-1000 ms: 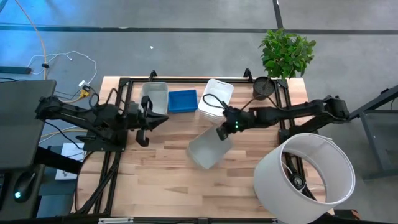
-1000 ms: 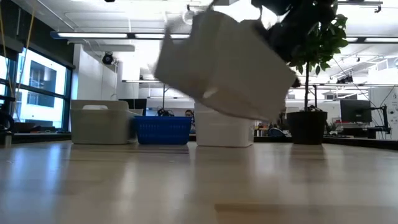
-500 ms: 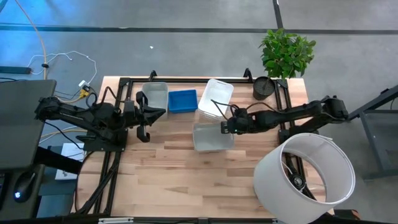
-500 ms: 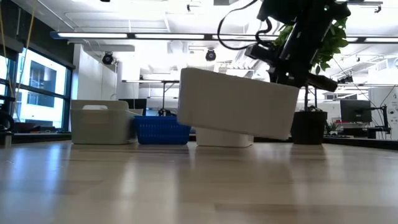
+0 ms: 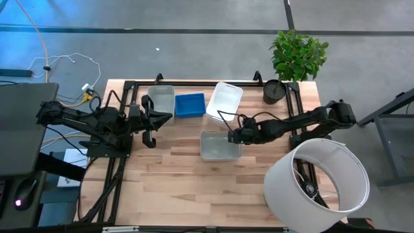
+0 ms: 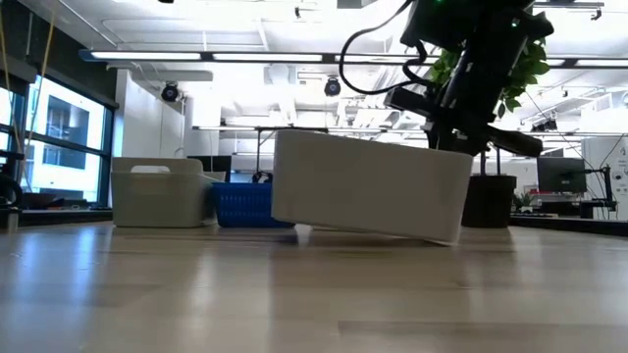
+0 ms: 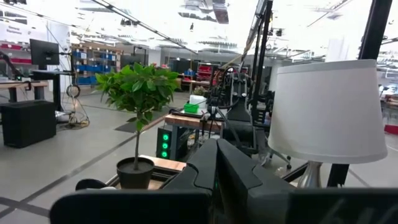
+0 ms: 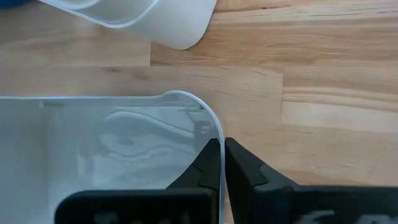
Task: Stack baskets by color
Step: Stack the bottom gray bin on the top gray bin
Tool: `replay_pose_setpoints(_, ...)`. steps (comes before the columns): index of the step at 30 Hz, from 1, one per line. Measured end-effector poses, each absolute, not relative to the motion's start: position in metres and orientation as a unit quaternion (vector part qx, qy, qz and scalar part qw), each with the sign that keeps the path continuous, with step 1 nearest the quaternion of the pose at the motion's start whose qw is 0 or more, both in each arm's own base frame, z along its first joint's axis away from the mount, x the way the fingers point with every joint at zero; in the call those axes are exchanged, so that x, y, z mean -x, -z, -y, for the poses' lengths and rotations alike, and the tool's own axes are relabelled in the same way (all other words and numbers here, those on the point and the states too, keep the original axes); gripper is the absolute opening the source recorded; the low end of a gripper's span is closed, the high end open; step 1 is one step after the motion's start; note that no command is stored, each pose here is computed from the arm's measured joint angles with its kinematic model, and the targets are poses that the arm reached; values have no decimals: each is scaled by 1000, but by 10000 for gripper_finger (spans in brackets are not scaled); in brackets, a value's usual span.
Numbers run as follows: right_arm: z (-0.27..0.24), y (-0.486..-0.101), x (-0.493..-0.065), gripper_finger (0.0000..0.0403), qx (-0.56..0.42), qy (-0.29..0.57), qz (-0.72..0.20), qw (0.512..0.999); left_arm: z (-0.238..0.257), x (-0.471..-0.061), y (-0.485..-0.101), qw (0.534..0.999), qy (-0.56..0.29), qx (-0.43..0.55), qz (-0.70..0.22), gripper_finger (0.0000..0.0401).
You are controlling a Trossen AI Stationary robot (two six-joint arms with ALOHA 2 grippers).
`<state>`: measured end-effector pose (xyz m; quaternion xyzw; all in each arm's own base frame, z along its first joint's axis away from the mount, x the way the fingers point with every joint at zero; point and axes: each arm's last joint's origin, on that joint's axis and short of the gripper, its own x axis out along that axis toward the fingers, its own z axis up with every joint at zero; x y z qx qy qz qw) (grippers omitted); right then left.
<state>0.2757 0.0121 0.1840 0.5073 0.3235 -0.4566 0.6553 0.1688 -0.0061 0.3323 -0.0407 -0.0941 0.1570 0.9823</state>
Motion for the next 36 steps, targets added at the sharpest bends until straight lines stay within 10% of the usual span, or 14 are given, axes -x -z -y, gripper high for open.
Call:
replay_pose_setpoints(13,-12,-185,-277,10,-513,450,-322,656,6,-169,-332,982,-157,41,94,0)
replay_pose_setpoints(26,-12,-185,-278,172,-514,450,-314,660,6,-169,-332,982,-157,41,94,0)
replay_pose_setpoints(36,-11,-193,-276,201,-497,434,-317,681,6,-169,-330,983,-157,45,86,0)
